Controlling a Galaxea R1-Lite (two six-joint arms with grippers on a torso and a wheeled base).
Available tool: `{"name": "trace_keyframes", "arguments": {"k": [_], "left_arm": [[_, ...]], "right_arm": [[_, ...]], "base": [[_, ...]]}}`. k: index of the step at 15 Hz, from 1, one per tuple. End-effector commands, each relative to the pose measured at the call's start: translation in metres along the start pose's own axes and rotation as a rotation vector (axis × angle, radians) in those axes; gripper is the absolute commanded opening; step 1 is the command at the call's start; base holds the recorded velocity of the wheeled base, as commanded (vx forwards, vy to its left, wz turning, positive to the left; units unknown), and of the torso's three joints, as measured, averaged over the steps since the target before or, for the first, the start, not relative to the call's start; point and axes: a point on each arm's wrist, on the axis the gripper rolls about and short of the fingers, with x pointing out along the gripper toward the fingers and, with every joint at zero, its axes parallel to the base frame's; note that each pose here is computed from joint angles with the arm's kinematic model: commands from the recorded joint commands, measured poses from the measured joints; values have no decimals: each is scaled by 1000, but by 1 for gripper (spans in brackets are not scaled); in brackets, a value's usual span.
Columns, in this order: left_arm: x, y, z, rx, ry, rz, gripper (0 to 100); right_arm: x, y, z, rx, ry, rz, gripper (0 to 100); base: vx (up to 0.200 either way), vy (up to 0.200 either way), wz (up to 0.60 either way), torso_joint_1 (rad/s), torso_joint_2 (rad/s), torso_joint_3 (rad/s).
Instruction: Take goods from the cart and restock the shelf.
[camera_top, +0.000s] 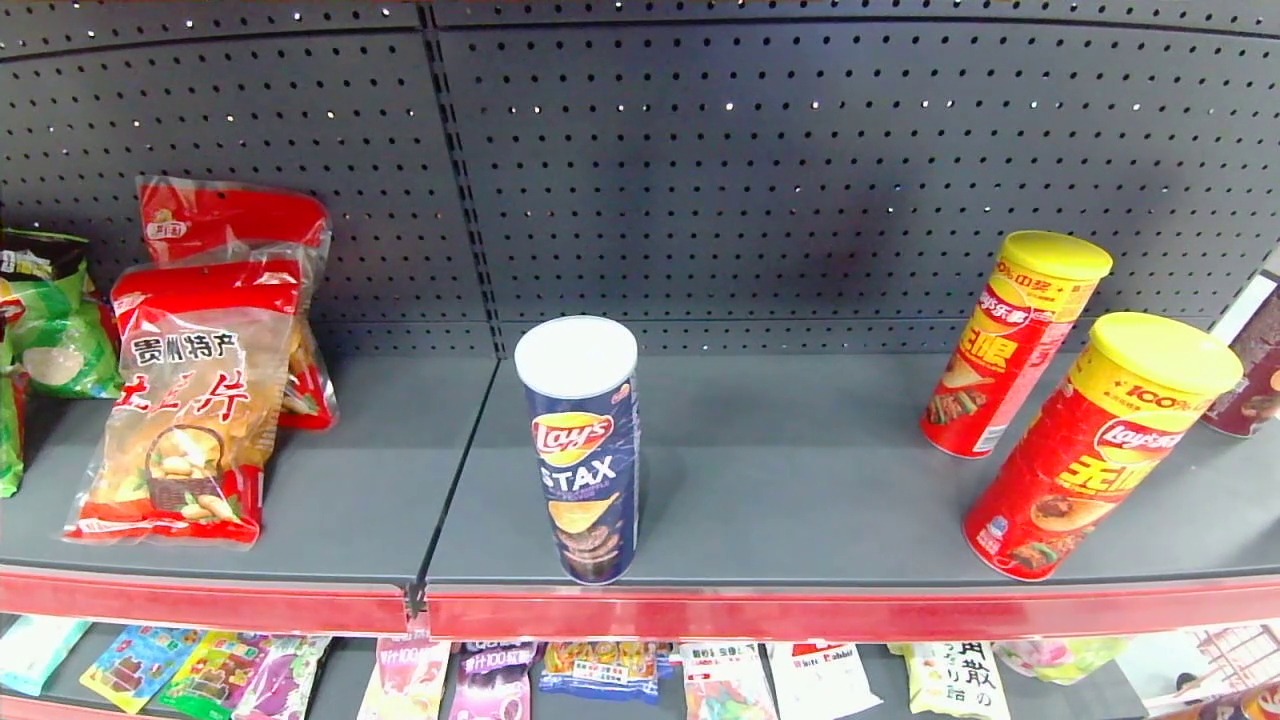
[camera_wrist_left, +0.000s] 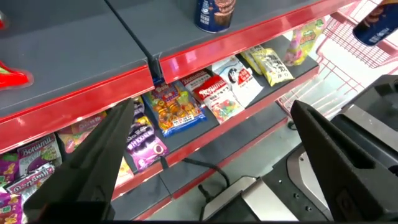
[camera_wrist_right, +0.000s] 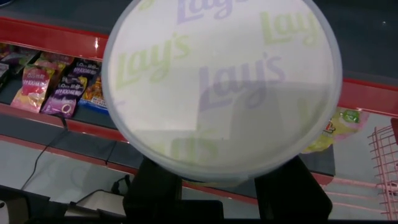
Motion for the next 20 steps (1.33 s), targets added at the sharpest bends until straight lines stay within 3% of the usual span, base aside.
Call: {"name": "trace_keyframes", "arguments": {"k": [1, 20], "left_arm": [[0, 0, 0, -1, 2, 5, 100], [1, 0, -1, -2, 5, 8, 100]], "right_arm": [[-1, 0, 0, -1, -4, 0, 0], [0, 1, -9, 0, 2, -2, 0]], "base": [[0, 0, 0, 0, 0, 0], [0, 0, 0, 0, 0, 0]]}}
